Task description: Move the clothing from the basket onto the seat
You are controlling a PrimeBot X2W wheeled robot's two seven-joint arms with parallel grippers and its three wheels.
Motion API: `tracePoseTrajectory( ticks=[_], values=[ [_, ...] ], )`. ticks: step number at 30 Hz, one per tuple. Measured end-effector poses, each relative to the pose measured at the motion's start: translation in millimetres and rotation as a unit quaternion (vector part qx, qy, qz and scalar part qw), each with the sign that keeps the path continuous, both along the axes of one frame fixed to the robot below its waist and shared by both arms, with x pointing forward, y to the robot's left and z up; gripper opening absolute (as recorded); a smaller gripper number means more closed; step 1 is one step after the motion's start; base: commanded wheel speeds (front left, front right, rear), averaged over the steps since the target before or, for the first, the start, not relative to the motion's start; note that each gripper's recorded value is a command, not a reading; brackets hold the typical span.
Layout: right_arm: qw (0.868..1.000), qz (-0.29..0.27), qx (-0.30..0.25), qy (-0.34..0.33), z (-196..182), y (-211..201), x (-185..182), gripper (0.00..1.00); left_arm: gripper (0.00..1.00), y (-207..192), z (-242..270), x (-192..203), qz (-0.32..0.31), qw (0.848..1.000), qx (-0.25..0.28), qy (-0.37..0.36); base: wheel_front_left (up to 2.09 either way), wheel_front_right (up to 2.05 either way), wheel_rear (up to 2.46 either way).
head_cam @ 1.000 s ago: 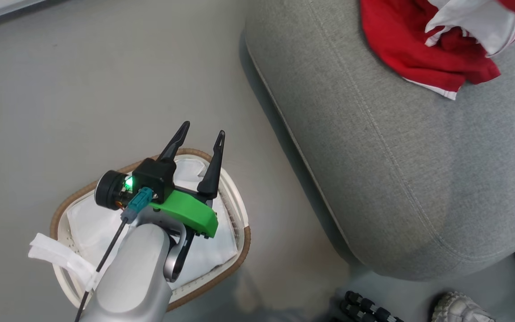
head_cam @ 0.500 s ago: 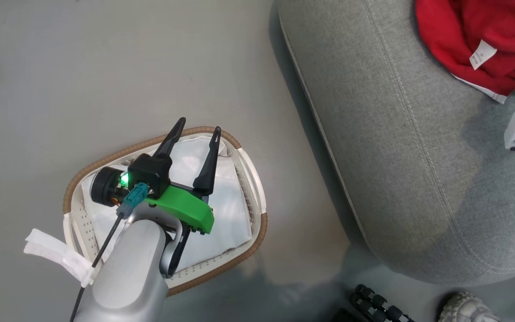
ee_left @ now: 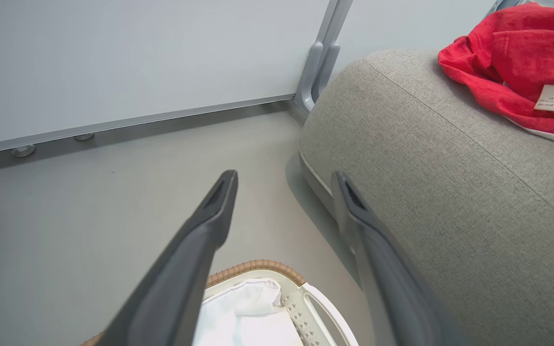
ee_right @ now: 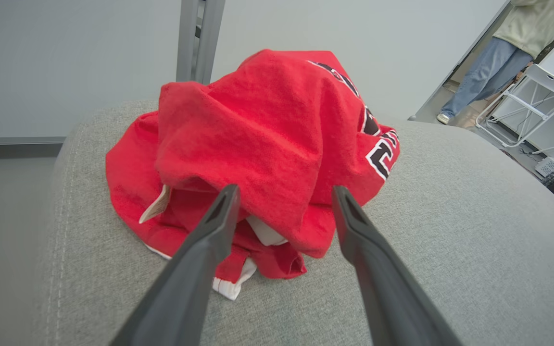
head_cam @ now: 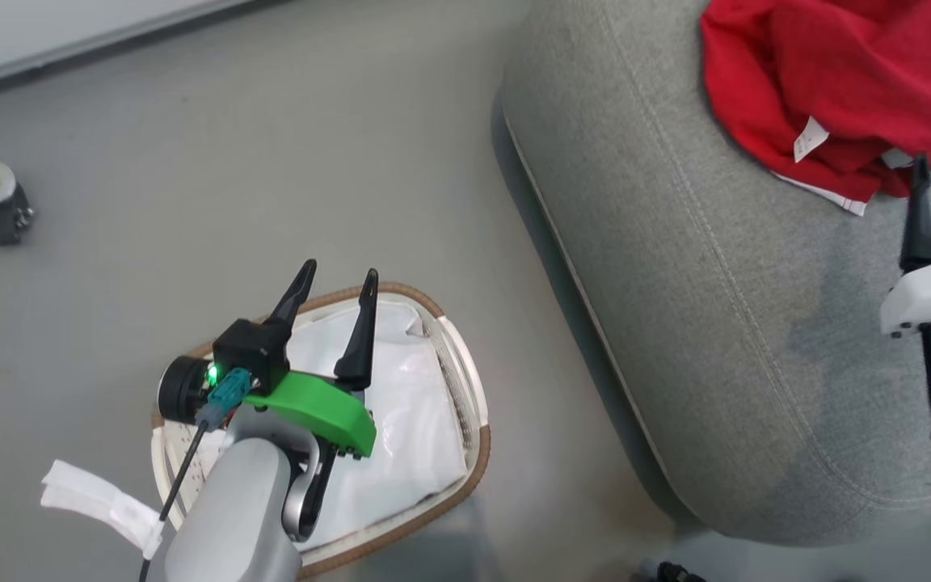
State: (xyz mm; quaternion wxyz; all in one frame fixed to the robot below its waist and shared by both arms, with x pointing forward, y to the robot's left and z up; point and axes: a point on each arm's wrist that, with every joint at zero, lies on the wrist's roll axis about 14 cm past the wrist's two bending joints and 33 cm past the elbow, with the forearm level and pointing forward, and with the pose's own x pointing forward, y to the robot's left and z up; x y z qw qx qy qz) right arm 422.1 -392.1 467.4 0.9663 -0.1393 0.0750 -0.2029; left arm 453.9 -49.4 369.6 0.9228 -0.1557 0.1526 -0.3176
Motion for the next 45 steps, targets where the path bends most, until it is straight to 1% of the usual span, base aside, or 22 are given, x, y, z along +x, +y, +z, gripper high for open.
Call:
tracePoseTrajectory(
  ticks=[3,8,13,19,27,30,37,40,45],
  values=[
    [0.999,0.032,0.005,-0.027,15,21,3,1.0,1.0,8,10,-4,0.012,1.0,0.002,-0.008,0.0,0.0,0.0],
    [0.993,0.088,0.021,-0.072,39,60,13,1.0,1.0,29,28,-9,0.041,0.999,0.009,-0.024,0.0,0.0,0.0],
    [0.983,0.132,0.071,-0.106,45,105,29,1.0,1.0,62,37,-12,0.095,0.995,0.018,-0.027,0.0,0.0,0.0],
    [0.969,0.19,0.119,-0.108,37,164,40,1.0,1.0,116,37,-24,0.179,0.982,0.049,-0.02,0.0,0.0,0.0],
    [0.952,0.247,0.158,-0.091,25,221,37,1.0,1.0,181,47,-45,0.273,0.959,0.076,-0.027,0.0,0.0,0.0],
    [0.949,0.257,0.165,-0.081,20,232,30,1.0,1.0,200,53,-58,0.301,0.95,0.08,-0.031,0.0,0.0,0.0],
    [0.943,0.271,0.181,-0.069,15,246,12,1.0,1.0,221,57,-86,0.329,0.94,0.087,-0.034,0.0,0.0,0.0],
    [0.942,0.274,0.184,-0.067,14,248,2,1.0,1.0,225,60,-95,0.335,0.938,0.084,-0.038,0.0,0.0,0.0],
    [0.943,0.271,0.184,-0.065,14,246,-10,1.0,1.0,224,63,-105,0.332,0.939,0.076,-0.041,0.0,0.0,0.0]
  ],
)
